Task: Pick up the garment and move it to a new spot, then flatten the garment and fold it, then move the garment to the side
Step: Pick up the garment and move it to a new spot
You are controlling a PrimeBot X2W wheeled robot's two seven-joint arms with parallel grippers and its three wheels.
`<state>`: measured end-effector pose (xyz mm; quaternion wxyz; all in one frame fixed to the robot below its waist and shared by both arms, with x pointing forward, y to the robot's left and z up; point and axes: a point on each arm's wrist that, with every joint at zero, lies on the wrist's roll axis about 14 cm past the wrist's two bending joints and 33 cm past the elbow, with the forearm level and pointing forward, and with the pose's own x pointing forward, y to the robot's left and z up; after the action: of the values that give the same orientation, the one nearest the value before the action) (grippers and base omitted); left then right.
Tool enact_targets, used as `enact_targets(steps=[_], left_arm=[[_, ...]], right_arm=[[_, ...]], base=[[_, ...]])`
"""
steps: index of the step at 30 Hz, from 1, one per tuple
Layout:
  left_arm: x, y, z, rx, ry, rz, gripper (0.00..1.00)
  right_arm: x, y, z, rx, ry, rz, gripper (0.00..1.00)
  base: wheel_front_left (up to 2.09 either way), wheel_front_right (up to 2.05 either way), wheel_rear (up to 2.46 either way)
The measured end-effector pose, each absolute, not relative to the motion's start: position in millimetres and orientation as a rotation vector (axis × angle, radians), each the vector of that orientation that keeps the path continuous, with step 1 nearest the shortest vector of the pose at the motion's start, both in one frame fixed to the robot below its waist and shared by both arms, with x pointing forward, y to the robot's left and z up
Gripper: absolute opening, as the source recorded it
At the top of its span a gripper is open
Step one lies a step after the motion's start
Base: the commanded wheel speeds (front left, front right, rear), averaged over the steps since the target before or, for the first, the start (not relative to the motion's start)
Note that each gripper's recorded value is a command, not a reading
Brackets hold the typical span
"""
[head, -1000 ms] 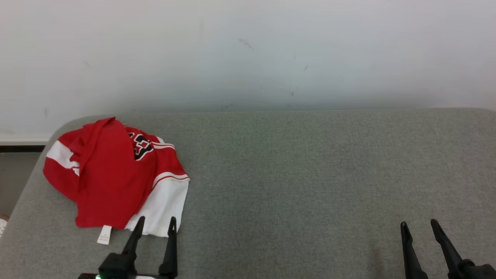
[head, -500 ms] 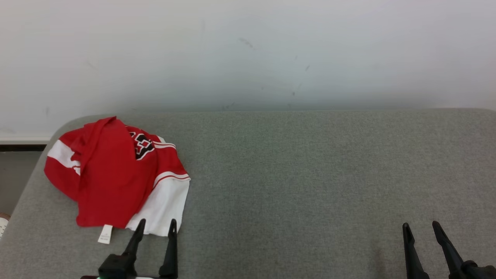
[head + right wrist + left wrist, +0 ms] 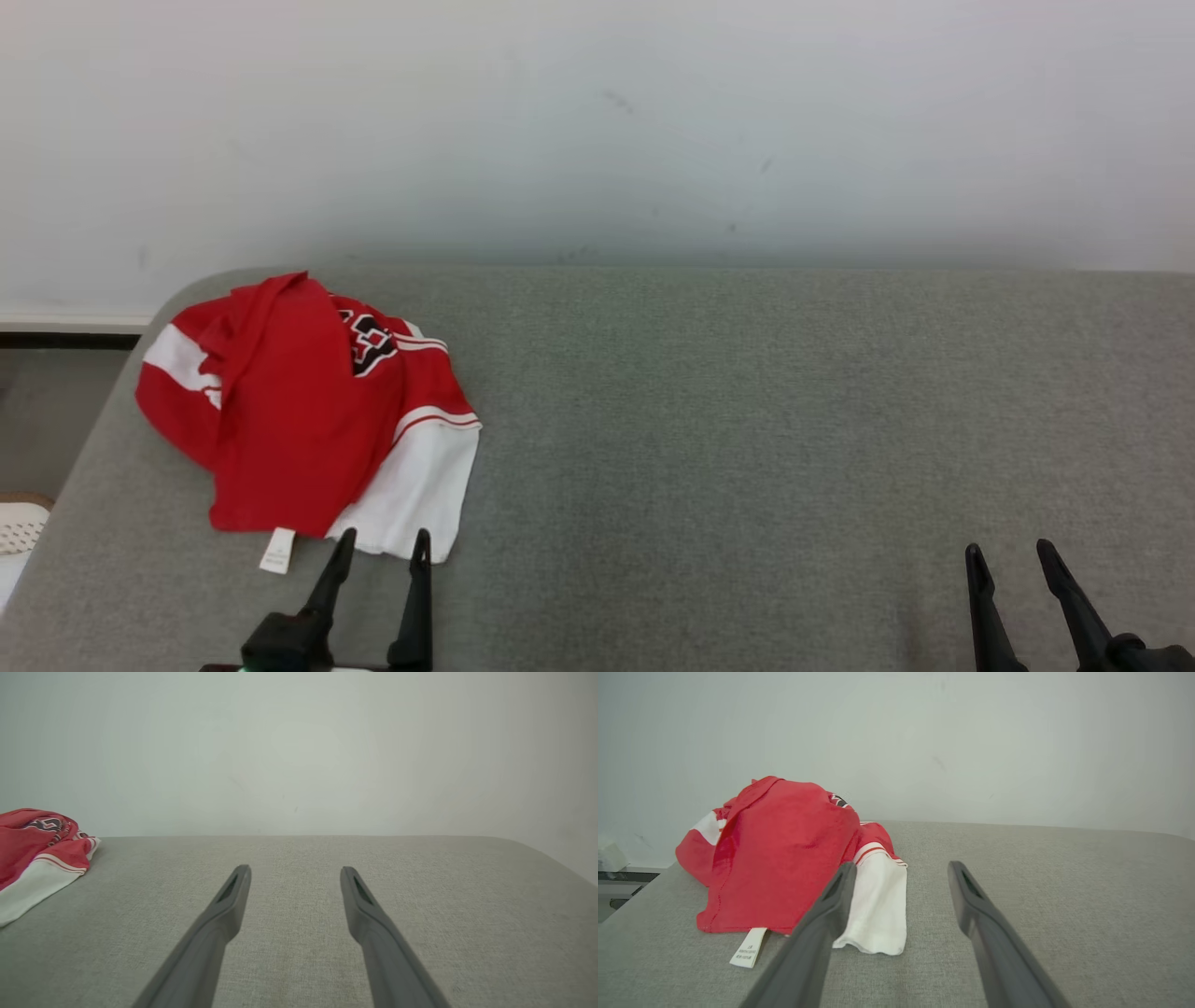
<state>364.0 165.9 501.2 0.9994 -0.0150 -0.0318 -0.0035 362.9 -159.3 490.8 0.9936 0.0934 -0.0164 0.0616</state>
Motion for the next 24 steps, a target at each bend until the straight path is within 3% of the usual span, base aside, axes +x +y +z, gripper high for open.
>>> enact_targets(steps=[24], left_arm=[[302,250,494,-0.035,-0.047,0.280,1.00]], right_arm=[[386,-53,489,0.201,0.001,0.430,1.00]], base=[[0.00,0.00,0.00]])
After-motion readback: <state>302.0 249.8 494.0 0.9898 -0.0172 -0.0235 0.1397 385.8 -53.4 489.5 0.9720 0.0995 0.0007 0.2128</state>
